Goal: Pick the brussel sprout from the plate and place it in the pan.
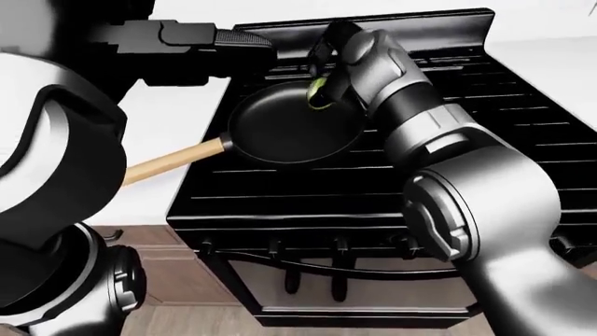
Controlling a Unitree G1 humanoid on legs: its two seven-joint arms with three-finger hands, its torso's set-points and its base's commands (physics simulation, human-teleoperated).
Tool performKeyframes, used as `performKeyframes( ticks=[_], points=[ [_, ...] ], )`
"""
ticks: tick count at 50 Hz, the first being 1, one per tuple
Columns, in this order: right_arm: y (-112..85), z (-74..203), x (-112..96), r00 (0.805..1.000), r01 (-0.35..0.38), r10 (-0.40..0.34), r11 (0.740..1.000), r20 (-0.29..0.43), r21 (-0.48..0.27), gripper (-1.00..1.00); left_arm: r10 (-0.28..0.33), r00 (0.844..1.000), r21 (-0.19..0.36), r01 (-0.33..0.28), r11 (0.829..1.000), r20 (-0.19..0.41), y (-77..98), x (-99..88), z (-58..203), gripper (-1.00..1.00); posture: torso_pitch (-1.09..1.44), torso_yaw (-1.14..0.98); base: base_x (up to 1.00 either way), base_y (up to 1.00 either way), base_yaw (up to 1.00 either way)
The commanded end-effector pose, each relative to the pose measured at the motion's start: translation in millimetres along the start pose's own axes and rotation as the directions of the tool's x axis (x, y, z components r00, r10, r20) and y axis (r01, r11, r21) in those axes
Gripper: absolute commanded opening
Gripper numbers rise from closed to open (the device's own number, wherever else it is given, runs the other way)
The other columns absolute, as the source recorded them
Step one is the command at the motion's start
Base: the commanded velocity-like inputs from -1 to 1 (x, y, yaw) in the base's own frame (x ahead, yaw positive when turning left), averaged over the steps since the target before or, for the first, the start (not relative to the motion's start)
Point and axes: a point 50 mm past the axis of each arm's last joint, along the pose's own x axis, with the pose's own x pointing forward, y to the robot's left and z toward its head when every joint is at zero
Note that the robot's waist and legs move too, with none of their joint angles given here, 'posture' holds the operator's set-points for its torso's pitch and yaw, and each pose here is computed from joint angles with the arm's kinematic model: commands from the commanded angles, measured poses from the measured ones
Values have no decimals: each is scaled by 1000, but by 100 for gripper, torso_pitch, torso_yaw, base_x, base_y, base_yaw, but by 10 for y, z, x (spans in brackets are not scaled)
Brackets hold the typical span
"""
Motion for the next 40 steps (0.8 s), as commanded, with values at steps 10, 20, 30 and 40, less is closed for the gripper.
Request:
performKeyframes(
  ticks=[10,20,30,40],
  points=[
    [-99,273,-65,962,196,-209,977,178,84,-100,20,998,-18,-19,1000,59,27,-12,114,100,0,0,0,0,0],
    [48,309,-45,947,182,-233,957,221,225,-100,22,998,-20,-21,1000,61,32,-16,126,100,0,0,0,0,0],
    [170,338,-37,951,149,-204,960,231,238,-100,20,998,-20,-19,1000,62,29,-16,128,100,0,0,0,0,0],
    [324,323,-15,960,109,-162,967,227,231,-100,18,998,-20,-17,1000,63,28,-20,130,100,0,0,0,0,0]
  ],
)
